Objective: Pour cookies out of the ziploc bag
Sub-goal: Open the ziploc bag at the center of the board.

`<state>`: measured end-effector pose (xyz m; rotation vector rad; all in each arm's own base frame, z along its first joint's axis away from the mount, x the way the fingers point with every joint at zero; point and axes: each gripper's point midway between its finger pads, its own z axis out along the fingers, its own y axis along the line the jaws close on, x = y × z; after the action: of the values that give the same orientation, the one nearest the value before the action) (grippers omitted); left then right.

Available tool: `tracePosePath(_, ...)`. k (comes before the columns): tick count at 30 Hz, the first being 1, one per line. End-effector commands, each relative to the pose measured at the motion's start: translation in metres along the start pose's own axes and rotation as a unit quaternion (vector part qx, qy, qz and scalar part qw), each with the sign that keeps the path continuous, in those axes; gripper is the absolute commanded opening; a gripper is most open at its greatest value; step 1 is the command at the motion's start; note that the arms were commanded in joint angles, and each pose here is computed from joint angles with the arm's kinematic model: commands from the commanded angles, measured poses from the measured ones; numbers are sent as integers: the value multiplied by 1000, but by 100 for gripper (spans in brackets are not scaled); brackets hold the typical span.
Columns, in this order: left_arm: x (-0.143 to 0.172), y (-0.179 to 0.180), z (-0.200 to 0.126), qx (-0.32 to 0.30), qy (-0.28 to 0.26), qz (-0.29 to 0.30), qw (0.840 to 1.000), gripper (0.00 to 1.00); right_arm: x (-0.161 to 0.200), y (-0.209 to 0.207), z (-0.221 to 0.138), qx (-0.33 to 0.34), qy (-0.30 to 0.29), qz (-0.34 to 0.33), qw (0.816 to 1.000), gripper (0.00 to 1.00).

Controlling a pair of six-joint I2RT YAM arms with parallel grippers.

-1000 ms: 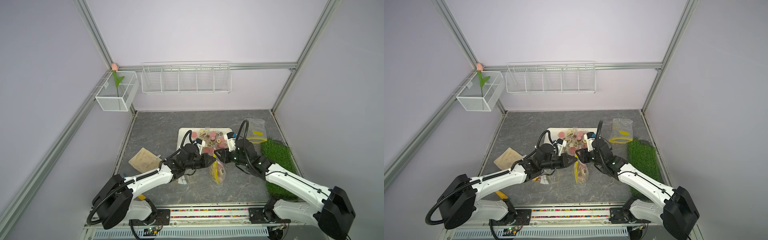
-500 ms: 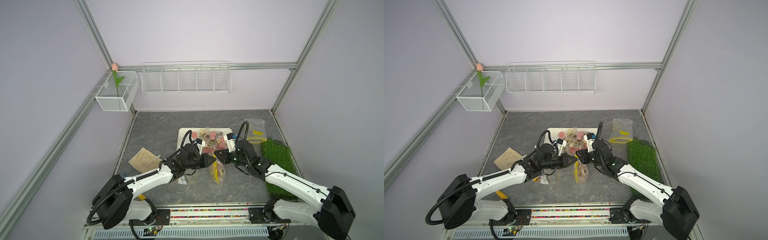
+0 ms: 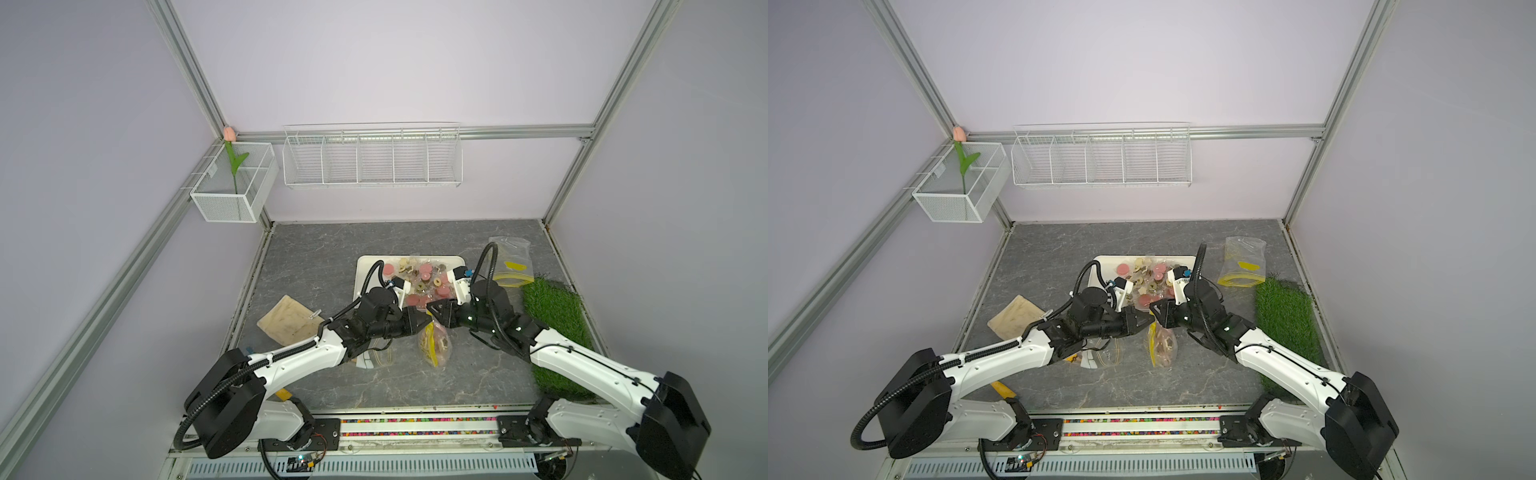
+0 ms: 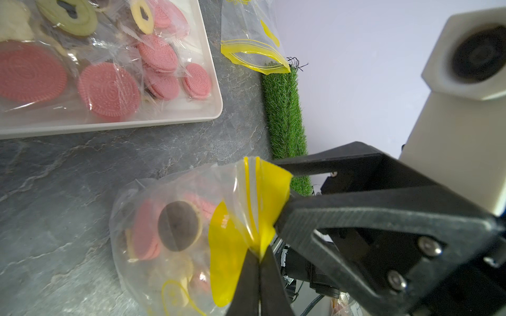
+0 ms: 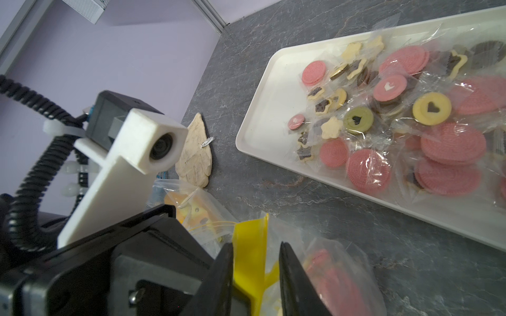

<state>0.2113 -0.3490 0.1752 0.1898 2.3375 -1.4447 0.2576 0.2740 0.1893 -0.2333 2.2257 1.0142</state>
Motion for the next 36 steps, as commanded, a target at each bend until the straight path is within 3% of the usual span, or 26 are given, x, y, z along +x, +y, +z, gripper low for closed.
tracePosePath(1,-9,-15,-1,15,-12,13,1000,0,4,-4,4,-2,4,6,1000,29)
tracePosePath(26,-7,-12,0,15,-11,9,1000,0,4,-6,-1,2,-6,3,1000,9)
tracePosePath(30,-8,-12,-1,14,-12,9,1000,6,3,-5,-2,-1,-7,0,1000,7)
tracePosePath(36,-8,-10,-6,9,-15,7,1000,25,2,-2,-2,-5,-9,-1,1000,6)
